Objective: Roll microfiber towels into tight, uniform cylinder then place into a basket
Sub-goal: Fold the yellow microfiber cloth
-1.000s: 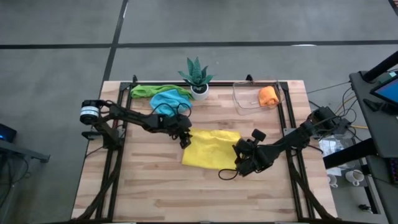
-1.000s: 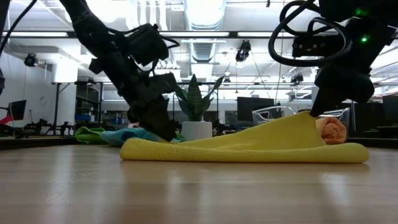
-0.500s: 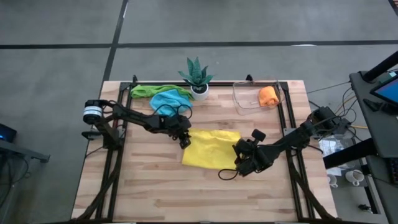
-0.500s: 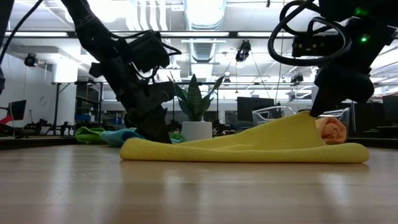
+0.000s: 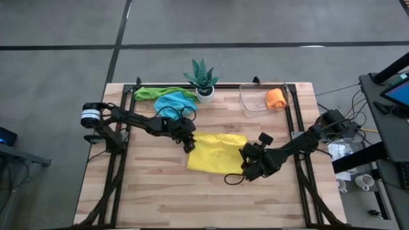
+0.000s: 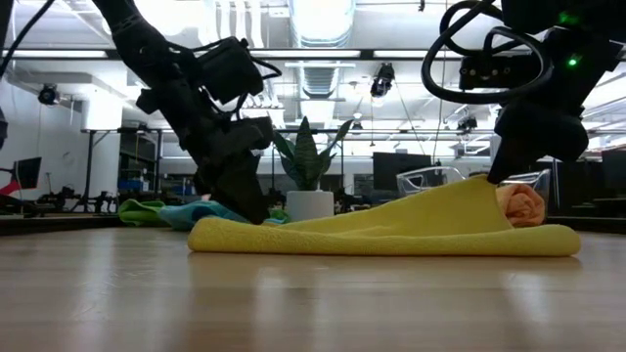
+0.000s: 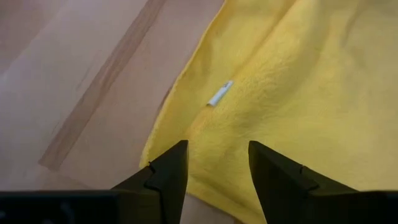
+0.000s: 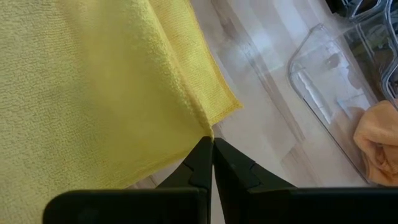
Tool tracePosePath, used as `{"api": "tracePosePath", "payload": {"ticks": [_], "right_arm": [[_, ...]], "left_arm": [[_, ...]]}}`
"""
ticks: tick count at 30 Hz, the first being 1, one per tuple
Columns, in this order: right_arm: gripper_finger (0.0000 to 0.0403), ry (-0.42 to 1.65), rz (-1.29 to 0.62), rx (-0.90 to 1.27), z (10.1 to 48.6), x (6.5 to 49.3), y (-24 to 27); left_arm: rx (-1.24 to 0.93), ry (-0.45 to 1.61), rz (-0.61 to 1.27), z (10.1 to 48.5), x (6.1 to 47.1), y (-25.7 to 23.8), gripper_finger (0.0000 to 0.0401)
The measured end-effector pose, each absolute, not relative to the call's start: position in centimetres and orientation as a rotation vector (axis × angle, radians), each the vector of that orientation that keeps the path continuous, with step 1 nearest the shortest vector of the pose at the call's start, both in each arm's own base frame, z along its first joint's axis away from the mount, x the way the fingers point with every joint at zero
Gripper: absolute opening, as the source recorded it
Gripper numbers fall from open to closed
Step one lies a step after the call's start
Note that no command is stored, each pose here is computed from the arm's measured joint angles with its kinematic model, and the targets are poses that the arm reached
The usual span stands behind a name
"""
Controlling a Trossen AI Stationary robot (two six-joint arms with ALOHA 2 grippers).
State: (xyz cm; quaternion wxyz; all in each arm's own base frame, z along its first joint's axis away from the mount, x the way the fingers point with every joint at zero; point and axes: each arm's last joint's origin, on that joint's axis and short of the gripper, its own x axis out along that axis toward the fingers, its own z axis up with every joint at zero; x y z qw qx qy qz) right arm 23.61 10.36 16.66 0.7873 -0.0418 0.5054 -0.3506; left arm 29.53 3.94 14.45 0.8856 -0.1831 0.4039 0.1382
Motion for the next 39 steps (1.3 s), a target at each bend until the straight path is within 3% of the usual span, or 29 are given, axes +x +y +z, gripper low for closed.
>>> {"api": "tracePosePath", "payload": {"ticks": [20,34,39], "right_arm": [[0.0008,1.090,-0.755,-0.091,16.7,23.6,10.4],[0.0008,1.090,-0.755,-0.091,16.7,23.6,10.4],[0.0008,1.089,-0.755,-0.090,16.6,23.6,10.4]], "left_arm": [[-0.230,0.868,0.269,14.0,29.2,3.9,0.0153],[0.086,0.834,0.123,14.2,29.7,1.5,0.0153],[0.139,0.847,0.208,14.0,29.4,1.7,0.0143]]}}
